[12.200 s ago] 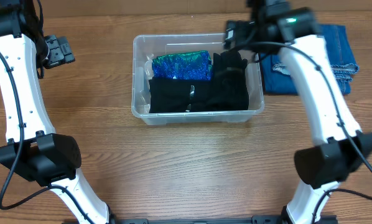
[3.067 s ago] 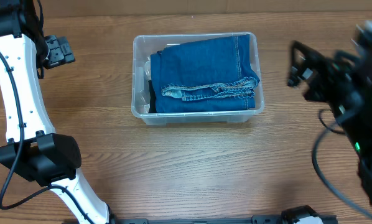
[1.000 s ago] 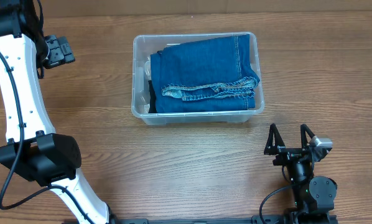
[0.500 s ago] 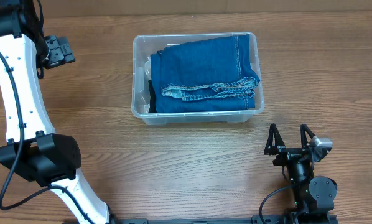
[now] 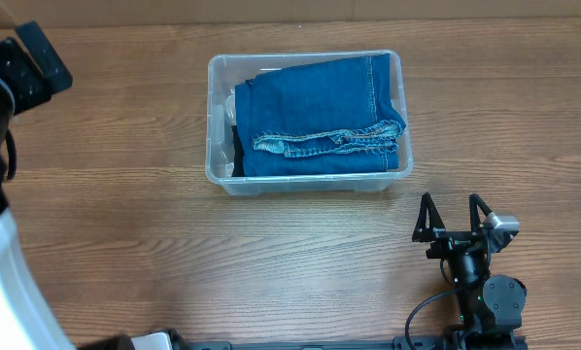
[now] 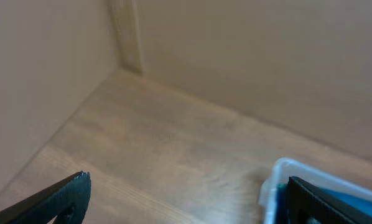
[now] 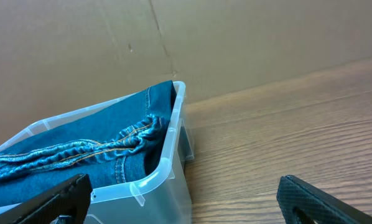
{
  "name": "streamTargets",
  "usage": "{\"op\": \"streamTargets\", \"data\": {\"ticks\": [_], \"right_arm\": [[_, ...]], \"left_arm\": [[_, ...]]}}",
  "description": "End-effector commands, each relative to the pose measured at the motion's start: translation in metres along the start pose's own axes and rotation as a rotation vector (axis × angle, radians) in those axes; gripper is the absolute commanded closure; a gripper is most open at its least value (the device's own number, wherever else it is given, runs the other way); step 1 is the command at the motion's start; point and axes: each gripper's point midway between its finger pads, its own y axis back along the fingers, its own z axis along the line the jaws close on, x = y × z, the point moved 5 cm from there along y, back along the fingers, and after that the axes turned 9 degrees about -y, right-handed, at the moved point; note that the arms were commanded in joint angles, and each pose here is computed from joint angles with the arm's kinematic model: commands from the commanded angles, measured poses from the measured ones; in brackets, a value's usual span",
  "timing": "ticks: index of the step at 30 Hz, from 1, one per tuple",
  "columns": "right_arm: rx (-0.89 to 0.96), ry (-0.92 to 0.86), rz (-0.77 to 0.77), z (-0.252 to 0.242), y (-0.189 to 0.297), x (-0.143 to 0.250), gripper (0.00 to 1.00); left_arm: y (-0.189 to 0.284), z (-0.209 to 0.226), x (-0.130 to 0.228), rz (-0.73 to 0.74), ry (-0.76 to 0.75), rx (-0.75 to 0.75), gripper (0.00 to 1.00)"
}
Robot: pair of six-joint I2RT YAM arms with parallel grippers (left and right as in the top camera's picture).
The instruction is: Pack container
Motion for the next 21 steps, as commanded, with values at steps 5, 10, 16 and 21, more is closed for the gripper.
{"op": "streamTargets", "data": {"ticks": [5, 10, 16, 21], "right_arm": [[0.011, 0.007, -0.013, -0.002, 0.000, 0.000, 0.00], [0.011, 0.007, -0.013, -0.002, 0.000, 0.000, 0.00], [0.010, 0.007, -0.013, -0.002, 0.000, 0.000, 0.00], [0.011, 0.007, -0.013, -0.002, 0.000, 0.000, 0.00]], "left_arm": [[0.050, -0.012, -0.003, -0.241, 0.006, 0.086, 0.00], [0.047, -0.014, 0.032, -0.344, 0.013, 0.114, 0.00], [0.027, -0.017, 0.105, -0.388, 0.013, 0.136, 0.00], [0.006, -0.024, 0.167, -0.437, 0.010, 0.168, 0.00]]}}
